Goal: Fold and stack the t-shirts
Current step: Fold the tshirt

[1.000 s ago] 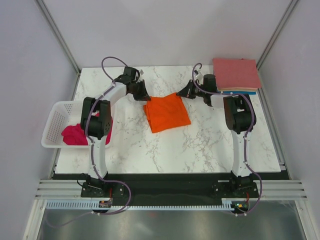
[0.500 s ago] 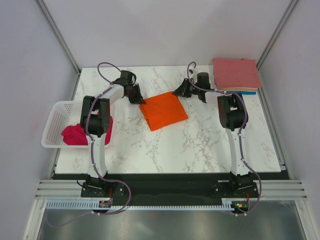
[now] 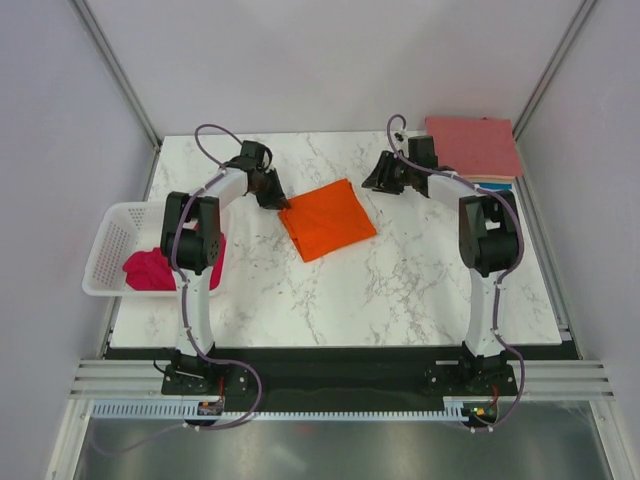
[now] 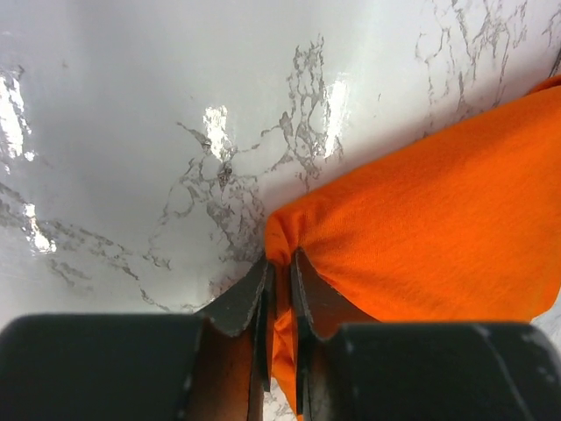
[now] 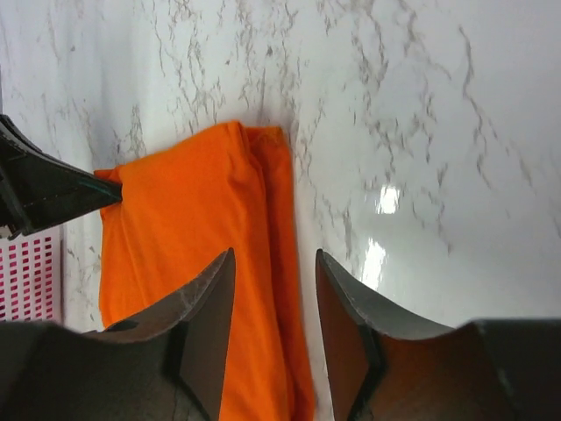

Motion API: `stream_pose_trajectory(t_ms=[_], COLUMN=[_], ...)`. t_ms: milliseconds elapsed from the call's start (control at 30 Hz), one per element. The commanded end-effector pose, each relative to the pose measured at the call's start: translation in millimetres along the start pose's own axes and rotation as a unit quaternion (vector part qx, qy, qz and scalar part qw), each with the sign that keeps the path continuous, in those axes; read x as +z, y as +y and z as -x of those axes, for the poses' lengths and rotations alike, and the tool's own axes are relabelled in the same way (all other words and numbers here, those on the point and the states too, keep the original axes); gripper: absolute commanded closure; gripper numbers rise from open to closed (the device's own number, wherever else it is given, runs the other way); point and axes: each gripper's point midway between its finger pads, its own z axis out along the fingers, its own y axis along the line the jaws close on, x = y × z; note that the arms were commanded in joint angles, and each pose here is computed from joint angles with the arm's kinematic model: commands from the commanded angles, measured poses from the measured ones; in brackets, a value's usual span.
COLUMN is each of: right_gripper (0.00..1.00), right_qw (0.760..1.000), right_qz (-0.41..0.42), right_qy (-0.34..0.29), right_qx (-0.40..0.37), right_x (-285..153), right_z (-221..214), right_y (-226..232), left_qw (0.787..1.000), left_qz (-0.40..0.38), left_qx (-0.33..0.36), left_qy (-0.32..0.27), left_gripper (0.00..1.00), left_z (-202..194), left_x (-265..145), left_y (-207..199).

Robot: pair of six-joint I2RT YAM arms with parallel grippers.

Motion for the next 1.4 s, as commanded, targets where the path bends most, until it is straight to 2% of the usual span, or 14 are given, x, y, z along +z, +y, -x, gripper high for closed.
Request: stream_pose_trajectory(t_ms=[0, 67, 233, 400, 567, 767, 933, 1067, 1167, 1200, 1233, 1300, 1333, 1367], right_gripper=[0.51, 0.57, 0.65, 0.67, 0.68, 0.67, 0.57, 0.51, 0.51, 0.5, 0.51, 0.53, 0.54, 0.54], right_qw=[0.998, 0.998, 0.997, 0.995, 0.988, 0.98, 0.978, 0.979, 0.982, 0.983, 0.988, 0.987, 0.987, 0.986], right_qz=[-0.055, -0.056, -0.063, -0.078, -0.133, -0.162, -0.17, -0.176, -0.179, -0.181, -0.151, -0.153, -0.117, -0.1], right_qy=[0.002, 0.001, 0.037, 0.055, 0.057, 0.042, 0.01, -0.009, -0.022, -0.008, -0.038, -0.032, -0.072, -0.077], right_qx=[0.023, 0.018, -0.013, -0.013, -0.054, -0.111, -0.124, -0.1, -0.051, -0.034, -0.009, 0.039, 0.087, 0.108], right_x=[-39.9, -52.8, -60.8, -61.5, -58.8, -48.6, -74.6, -103.4, -124.9, -128.1, -136.0, -142.9, -148.3, -150.0], right_z=[-14.0, -24.8, -96.1, -133.1, -129.9, -82.8, -41.5, -49.7, -69.8, -94.5, -91.8, -127.4, -121.5, -129.4], right_y=[5.0, 22.3, 46.0, 35.2, 9.8, -3.6, 17.8, 31.2, 33.8, 25.2, 45.7, 36.0, 56.7, 61.2], left_qw=[1.0, 1.0, 0.999, 0.999, 0.999, 0.996, 0.995, 0.995, 0.994, 0.994, 0.993, 0.991, 0.99, 0.99], left_qz=[0.0, -0.002, -0.022, -0.002, -0.019, -0.074, -0.083, -0.071, -0.07, -0.072, -0.075, -0.077, -0.071, -0.066], left_qx=[-0.011, -0.013, -0.013, -0.025, -0.018, 0.018, 0.034, 0.038, 0.051, 0.062, 0.073, 0.103, 0.107, 0.114], left_qy=[0.01, 0.015, 0.025, 0.035, 0.031, 0.039, 0.036, 0.056, 0.06, 0.057, 0.052, 0.046, 0.052, 0.048], left_gripper=[0.83, 0.83, 0.84, 0.81, 0.8, 0.72, 0.69, 0.67, 0.66, 0.65, 0.65, 0.64, 0.64, 0.64], left_z=[-10.8, -20.2, -61.5, -100.1, -122.8, -147.6, -160.6, -174.2, -182.0, -181.3, -178.8, -169.6, -168.9, -160.3], left_x=[-20.4, -22.5, -36.2, -41.5, -55.4, -83.5, -97.0, -92.0, -91.3, -90.5, -88.9, -83.4, -81.6, -77.4], left_y=[-3.4, -6.9, -25.8, -19.8, -33.2, -75.3, -84.5, -73.0, -72.7, -72.6, -74.3, -76.6, -74.7, -77.4])
